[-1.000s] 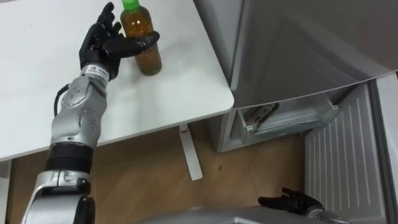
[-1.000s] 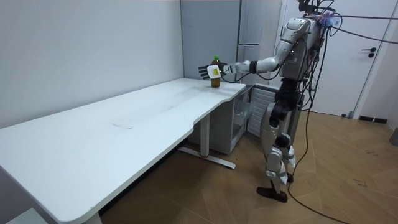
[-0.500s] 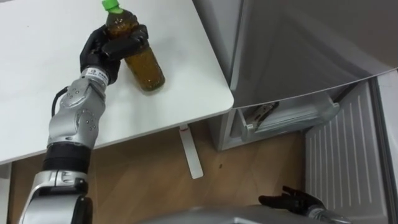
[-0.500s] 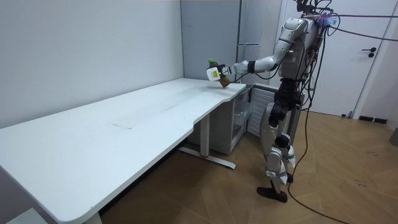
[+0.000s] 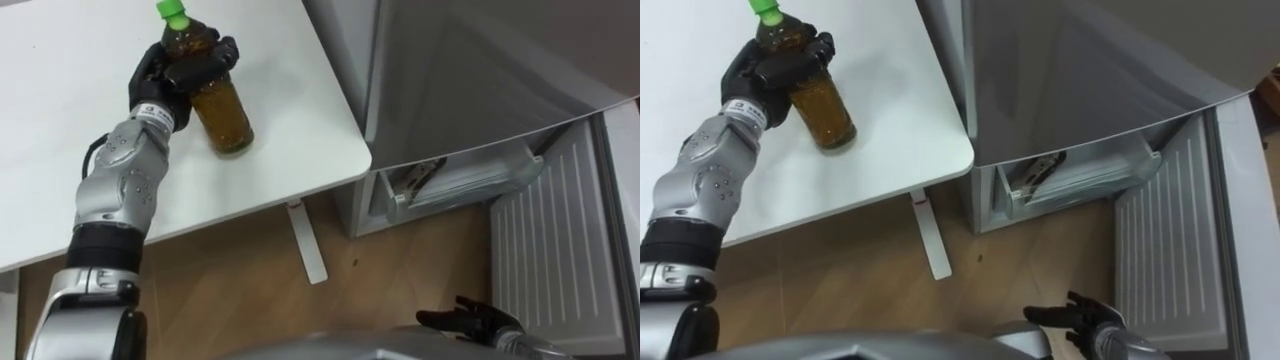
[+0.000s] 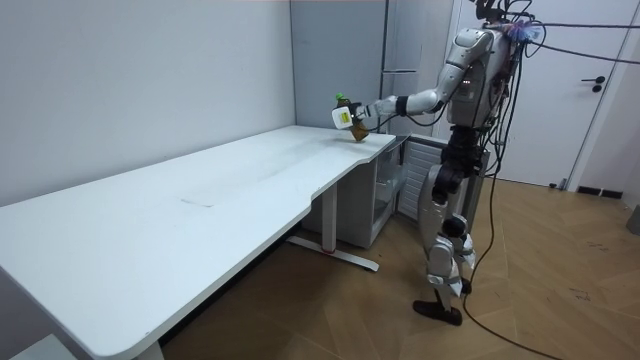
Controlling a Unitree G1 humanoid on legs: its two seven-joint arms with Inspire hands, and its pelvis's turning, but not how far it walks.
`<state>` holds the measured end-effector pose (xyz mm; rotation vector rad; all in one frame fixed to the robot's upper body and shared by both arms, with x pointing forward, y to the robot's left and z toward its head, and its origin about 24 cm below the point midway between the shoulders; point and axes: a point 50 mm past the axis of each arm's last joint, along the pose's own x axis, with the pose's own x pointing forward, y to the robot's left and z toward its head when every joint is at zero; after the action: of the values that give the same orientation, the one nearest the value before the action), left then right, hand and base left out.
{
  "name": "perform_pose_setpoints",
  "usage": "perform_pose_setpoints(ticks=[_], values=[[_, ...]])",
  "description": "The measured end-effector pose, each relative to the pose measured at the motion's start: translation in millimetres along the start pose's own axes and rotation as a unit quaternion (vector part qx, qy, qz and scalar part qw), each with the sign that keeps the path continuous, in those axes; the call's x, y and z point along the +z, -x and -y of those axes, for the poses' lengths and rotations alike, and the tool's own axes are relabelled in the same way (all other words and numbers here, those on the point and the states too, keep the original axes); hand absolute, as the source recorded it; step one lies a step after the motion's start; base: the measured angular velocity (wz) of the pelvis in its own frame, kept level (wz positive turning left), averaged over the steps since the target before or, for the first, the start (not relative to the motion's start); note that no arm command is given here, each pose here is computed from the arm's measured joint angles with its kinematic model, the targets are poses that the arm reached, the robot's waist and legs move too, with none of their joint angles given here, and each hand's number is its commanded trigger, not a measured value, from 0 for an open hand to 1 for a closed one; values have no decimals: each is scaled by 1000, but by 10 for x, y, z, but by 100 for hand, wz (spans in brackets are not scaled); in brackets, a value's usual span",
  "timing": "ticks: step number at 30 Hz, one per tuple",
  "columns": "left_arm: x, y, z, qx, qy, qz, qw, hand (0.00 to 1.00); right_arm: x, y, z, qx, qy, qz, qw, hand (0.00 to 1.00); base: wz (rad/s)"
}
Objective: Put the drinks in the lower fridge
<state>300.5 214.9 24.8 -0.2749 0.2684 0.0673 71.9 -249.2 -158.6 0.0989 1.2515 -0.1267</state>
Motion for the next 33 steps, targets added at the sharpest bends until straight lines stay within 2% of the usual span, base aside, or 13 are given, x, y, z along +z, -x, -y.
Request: perform_pose_setpoints(ticks=[5,11,16,19,23,29,33], values=[[66,3,45,-8,-3,17,1000,100,22,-10,-29,2,11,2,1000,0,0],[270,59,380,-68,-25,69,995,100,158,-23,-134,20,61,19,998,0,-3],[306,162,675,-129,-47,88,987,100,365,-27,-415,69,149,59,985,0,0],[244,304,670,-143,-42,90,985,100,479,-4,-507,92,164,84,979,0,2],[180,337,648,-143,-37,81,986,100,588,27,-604,107,183,109,971,0,15],[183,362,723,-153,-25,88,984,100,855,168,-854,157,225,180,945,0,15],[187,487,766,-167,-25,116,979,100,870,204,-963,198,245,183,931,0,1]])
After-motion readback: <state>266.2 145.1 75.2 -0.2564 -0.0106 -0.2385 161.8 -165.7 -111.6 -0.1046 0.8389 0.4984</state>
